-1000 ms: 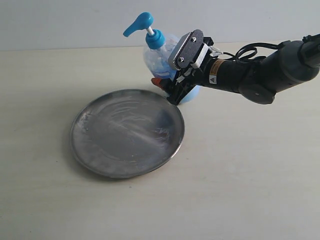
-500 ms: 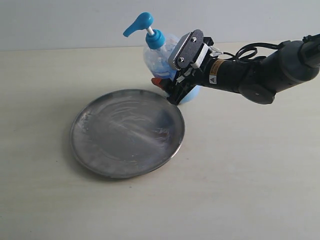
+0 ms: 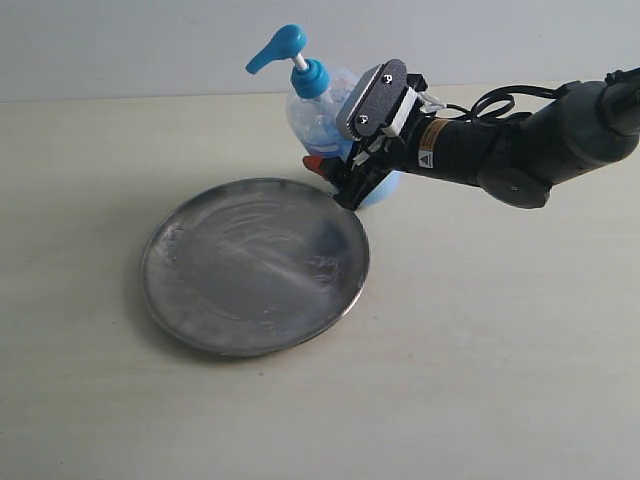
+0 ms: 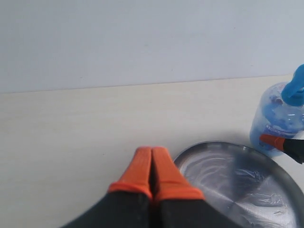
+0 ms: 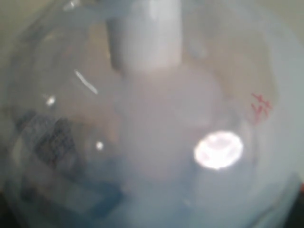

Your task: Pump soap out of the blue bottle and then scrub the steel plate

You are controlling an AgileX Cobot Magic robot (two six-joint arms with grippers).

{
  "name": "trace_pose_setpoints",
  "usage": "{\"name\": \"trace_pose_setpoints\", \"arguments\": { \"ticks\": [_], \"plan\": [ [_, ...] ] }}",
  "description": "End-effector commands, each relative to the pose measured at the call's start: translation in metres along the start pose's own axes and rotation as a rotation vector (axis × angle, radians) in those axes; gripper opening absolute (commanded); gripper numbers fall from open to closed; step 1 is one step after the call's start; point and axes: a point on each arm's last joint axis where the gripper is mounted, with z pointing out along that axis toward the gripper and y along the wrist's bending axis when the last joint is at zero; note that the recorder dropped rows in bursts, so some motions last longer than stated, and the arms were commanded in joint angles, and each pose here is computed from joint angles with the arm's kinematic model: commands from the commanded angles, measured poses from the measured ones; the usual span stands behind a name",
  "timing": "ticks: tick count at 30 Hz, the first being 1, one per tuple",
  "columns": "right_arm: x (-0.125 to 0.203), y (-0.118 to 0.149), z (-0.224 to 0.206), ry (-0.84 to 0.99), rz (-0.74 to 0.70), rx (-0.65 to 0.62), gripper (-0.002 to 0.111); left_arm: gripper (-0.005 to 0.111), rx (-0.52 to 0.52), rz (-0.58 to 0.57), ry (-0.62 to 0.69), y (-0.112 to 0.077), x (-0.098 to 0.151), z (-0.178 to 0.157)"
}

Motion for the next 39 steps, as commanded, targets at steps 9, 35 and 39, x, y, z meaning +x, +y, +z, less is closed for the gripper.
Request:
{"name": "trace_pose_setpoints", "arguments": {
  "ticks": [9, 35, 39],
  "plan": [
    [-0.004, -0.003, 0.000, -0.014, -0.014, 0.010, 0.000, 0.001, 0.016, -0.031, 0.029, -0.003, 0.002, 0.026],
    [-0.005, -0.003, 0.000, -0.018, -0.014, 0.010, 0.000, 0.001, 0.417, 0.059, 0.350, -0.122, -0.088, 0.207],
    [-0.005, -0.003, 0.000, -0.018, -0.014, 0.010, 0.000, 0.001, 0.426, 0.052, 0.360, -0.126, -0.089, 0.220]
  ]
}}
